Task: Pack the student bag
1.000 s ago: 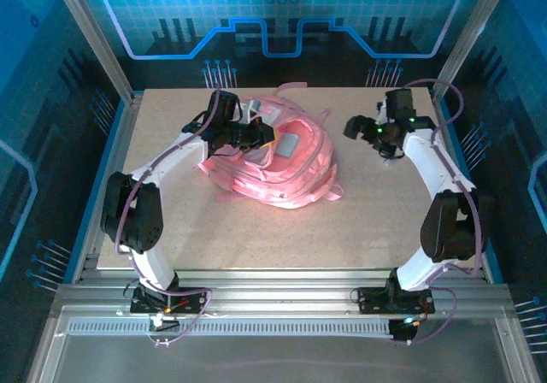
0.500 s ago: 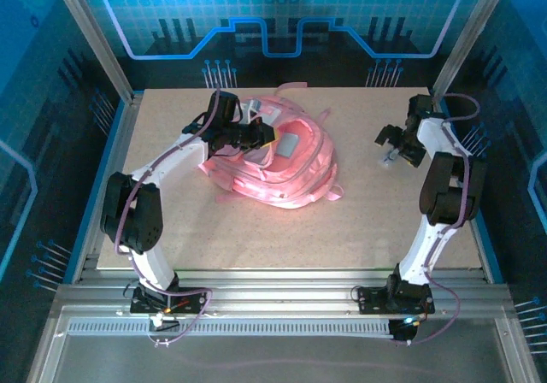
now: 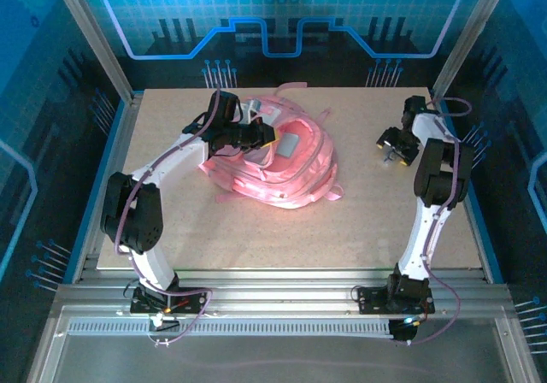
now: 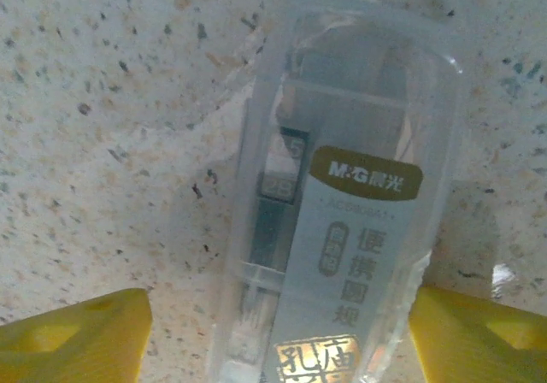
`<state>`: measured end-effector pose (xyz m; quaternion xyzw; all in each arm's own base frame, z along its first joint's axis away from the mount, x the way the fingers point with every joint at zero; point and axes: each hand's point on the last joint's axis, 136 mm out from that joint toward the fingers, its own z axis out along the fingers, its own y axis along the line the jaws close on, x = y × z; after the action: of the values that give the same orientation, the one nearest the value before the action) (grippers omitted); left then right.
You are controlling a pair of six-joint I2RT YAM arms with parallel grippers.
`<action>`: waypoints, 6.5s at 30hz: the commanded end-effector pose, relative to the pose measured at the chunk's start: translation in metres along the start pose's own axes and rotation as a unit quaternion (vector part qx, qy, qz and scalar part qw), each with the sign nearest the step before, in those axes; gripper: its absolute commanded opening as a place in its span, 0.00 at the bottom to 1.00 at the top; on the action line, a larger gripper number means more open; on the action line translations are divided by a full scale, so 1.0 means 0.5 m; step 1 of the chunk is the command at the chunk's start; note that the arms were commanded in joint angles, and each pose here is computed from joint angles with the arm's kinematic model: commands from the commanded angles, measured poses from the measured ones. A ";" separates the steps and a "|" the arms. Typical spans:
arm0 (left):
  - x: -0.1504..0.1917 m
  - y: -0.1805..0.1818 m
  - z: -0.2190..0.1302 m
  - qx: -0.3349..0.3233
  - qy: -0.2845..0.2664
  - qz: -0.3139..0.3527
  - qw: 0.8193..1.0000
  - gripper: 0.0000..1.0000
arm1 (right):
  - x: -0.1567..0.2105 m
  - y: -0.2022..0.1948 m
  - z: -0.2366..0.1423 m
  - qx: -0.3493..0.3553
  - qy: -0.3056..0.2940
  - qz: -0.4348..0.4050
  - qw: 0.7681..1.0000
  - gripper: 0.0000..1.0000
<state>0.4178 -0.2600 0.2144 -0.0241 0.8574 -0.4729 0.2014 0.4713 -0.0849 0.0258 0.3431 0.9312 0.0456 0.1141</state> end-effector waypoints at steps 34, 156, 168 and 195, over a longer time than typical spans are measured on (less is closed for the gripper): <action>-0.023 -0.119 0.004 0.110 0.002 0.015 0.994 0.00 | 0.433 0.312 -0.414 -0.335 0.000 -0.203 0.920 0.49; 0.022 0.325 0.004 -0.072 -0.136 -0.130 0.980 0.67 | 0.603 0.447 -0.252 -0.195 -0.101 -0.423 0.879 0.56; 0.016 0.319 0.002 -0.068 -0.136 -0.135 0.979 0.67 | 0.655 0.421 -0.235 -0.199 -0.068 -0.408 0.888 0.60; 0.031 0.314 -0.008 -0.059 -0.137 -0.137 0.979 0.68 | 0.585 0.477 -0.166 -0.102 -0.173 -0.345 0.917 0.05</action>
<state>0.4487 -0.1709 0.1076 -0.2049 0.8171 -0.4450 0.3040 0.3701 0.2783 0.0847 -0.0132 0.9574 0.0363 0.2861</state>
